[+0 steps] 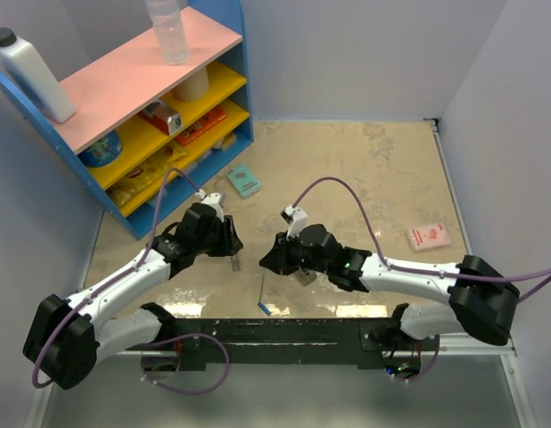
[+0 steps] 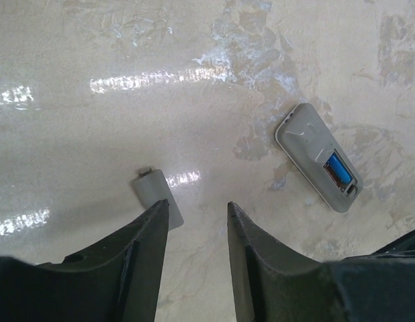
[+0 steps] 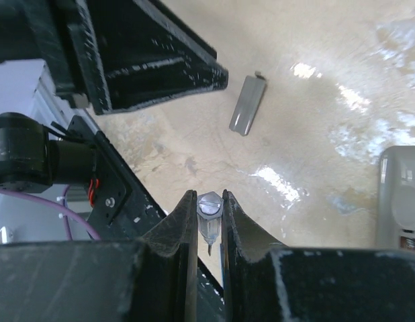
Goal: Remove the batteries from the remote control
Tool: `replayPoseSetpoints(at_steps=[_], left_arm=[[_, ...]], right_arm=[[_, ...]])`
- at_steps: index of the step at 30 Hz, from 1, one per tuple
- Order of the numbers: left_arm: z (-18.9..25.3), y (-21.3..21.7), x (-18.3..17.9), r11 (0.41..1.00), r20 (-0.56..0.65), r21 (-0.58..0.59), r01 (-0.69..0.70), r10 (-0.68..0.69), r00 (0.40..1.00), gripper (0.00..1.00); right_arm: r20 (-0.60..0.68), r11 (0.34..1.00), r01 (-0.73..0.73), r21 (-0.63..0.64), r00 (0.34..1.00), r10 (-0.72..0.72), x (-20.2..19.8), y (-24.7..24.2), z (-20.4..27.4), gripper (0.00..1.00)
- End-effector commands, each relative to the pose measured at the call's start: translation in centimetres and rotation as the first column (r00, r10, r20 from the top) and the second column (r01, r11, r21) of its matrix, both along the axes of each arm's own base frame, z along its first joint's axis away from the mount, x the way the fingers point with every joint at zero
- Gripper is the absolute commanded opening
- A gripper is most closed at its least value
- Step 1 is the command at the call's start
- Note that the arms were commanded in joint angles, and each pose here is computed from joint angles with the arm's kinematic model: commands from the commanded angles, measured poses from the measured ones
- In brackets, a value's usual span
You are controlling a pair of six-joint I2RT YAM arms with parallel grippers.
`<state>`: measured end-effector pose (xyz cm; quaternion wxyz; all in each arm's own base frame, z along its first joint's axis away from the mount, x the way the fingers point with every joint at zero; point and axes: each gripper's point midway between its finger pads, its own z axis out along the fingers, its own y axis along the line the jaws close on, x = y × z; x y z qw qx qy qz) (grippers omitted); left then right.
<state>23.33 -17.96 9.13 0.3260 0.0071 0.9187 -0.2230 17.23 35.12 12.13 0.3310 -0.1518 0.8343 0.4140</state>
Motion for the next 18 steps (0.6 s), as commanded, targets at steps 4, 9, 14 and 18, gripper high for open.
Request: replayPoseSetpoints(at_steps=[4,9,14,18], left_arm=[[0.2,-1.4,-0.1,0.995,0.026,-0.061,0.077,-0.075,0.997,0.45],[0.0,-2.0,0.2,0.992,0.023,-0.053,0.111,-0.11,0.994,0.45],[1.7,-3.2,2.1,0.987,0.084,-0.056,0.149,-0.144,0.986,0.45],[3.9,-5.4,4.6,0.977,0.13,-0.051,0.207,-0.199,0.971,0.45]], right_arm=[[0.122,0.993,0.102,-0.065,0.988,-0.094,1.9,-2.5,3.4,0.0],[0.147,0.98,0.175,-0.097,0.976,-0.16,2.4,-4.6,3.0,0.0],[0.191,0.932,0.324,-0.164,0.937,-0.292,4.0,-7.4,1.1,0.0],[0.151,0.92,0.36,-0.152,0.929,-0.338,3.6,-8.3,0.7,0.0]])
